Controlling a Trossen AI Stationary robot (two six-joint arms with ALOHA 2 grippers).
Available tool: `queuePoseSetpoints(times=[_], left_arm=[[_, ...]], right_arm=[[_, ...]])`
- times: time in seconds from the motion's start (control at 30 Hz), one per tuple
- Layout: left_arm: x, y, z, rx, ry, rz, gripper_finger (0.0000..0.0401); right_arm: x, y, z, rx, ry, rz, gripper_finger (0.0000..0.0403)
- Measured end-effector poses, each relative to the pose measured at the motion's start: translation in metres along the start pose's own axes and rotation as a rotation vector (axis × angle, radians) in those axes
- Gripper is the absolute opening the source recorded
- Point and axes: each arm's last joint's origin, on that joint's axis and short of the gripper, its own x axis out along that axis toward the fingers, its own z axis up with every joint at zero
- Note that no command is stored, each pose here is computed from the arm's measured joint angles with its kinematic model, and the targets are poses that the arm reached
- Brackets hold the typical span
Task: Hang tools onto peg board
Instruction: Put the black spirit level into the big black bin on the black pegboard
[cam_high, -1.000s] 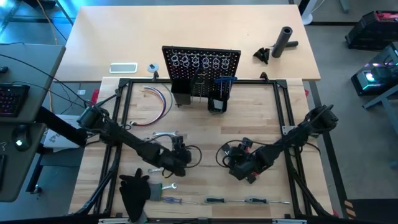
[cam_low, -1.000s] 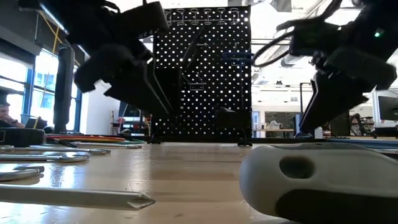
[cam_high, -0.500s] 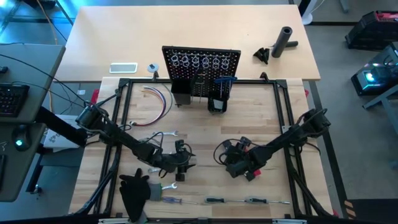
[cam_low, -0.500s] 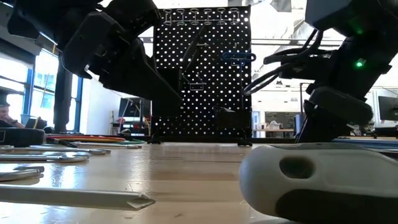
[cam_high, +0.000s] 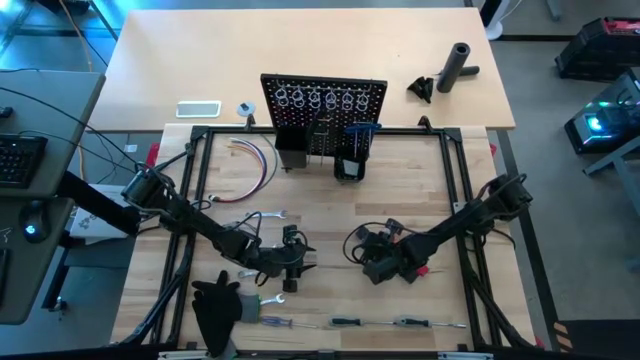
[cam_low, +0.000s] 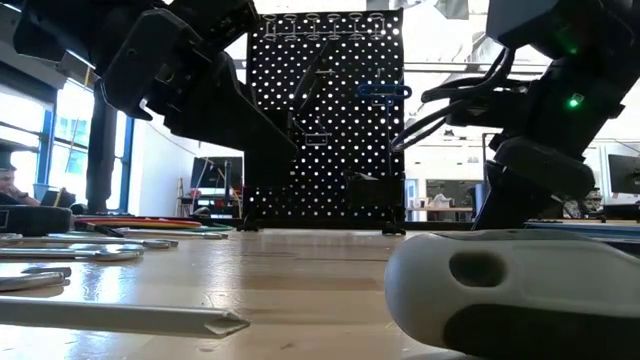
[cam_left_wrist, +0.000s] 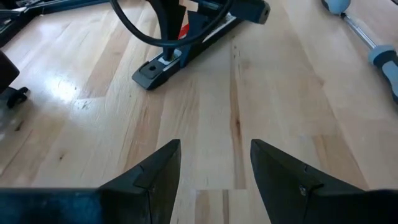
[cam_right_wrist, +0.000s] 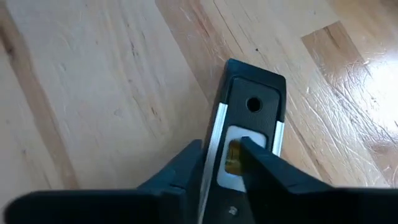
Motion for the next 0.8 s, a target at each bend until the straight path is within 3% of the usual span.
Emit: queuePoseSetpoints(times=[0.23, 0.37, 0.63, 0.8], left_arm=[[0.0, 0.0, 0.0, -0.001, -0.001, 0.001, 0.0188], [0.0, 0.0, 0.001, -0.005, -0.008, 0.002, 0.0188], [0.0, 0.0, 0.003, -0.007, -0.026, 0.002, 0.0188], [0.0, 0.0, 0.003, -0.007, -0.025, 0.001, 0.0188]], right_arm=[[-0.014, -0.006, 0.006, -0.037, -0.019, 0.038, 0.0015], [-0.021, -0.008, 0.01, -0.05, -0.045, 0.053, 0.0002], [-0.028, -0.009, 0.013, -0.098, -0.058, 0.084, 0.004], [-0.028, -0.01, 0.011, -0.123, -0.045, 0.064, 0.0137]])
